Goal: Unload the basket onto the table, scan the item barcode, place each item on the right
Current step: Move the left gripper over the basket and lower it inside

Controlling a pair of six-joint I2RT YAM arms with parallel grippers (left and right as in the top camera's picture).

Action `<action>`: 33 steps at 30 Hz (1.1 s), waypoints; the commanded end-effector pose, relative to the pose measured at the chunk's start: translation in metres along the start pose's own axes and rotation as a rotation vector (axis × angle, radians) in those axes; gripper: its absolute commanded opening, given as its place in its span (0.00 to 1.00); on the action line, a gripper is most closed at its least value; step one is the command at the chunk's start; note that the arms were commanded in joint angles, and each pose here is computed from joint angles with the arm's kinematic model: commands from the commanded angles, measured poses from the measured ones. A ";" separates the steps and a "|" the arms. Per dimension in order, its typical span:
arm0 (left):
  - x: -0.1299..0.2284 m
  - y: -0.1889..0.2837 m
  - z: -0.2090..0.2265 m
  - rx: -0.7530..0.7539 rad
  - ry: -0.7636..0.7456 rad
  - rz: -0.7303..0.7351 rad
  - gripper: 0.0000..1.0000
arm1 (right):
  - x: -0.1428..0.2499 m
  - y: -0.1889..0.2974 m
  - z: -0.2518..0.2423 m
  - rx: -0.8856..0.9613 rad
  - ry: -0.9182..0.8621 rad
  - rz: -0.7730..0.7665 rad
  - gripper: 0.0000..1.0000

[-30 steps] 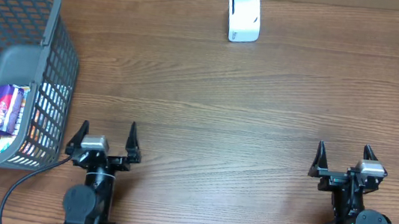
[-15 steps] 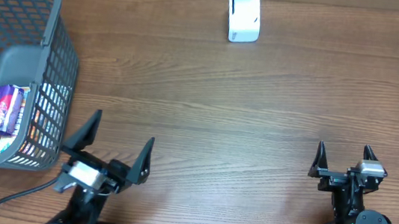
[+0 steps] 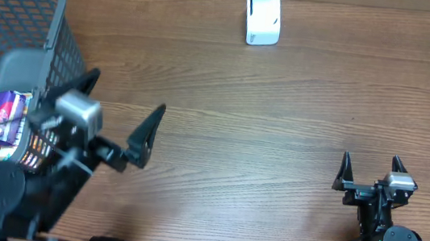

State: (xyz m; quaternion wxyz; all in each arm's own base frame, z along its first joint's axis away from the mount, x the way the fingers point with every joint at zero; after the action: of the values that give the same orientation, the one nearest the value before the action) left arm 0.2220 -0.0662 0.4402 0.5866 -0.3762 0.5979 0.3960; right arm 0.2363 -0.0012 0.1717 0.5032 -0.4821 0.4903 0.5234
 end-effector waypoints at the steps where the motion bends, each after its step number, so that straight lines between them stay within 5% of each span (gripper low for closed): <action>1: -0.020 -0.006 0.018 -0.092 0.082 0.058 1.00 | 0.001 0.000 -0.001 0.007 -0.002 -0.005 1.00; 7: 0.003 -0.022 0.051 -0.240 0.158 0.454 1.00 | 0.002 0.000 -0.001 0.007 -0.002 -0.005 1.00; 12: 0.001 -0.027 0.081 -0.384 0.144 0.586 1.00 | 0.002 0.000 -0.001 0.007 -0.002 -0.005 1.00; 21: -0.038 0.031 0.176 -0.966 0.382 0.350 1.00 | 0.002 0.000 -0.001 0.007 -0.002 -0.005 1.00; 33: -0.046 0.095 0.266 -1.313 0.451 0.205 1.00 | 0.002 0.000 -0.001 0.007 -0.002 -0.005 1.00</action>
State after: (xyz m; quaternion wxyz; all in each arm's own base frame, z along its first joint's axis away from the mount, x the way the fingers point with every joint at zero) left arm 0.2447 0.1904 0.4952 0.0934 -0.6506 0.3972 0.6405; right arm 0.2363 -0.0013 0.1717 0.5033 -0.4820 0.4904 0.5233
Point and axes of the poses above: each gripper's point midway between its finger pads, its own y axis back along the fingers, its own z axis along the line the jaws close on, x = y × z, the point moved 1 cm from there along y, back along the fingers, and after that the axes turned 2 degrees about -y, right-handed, at the moved point
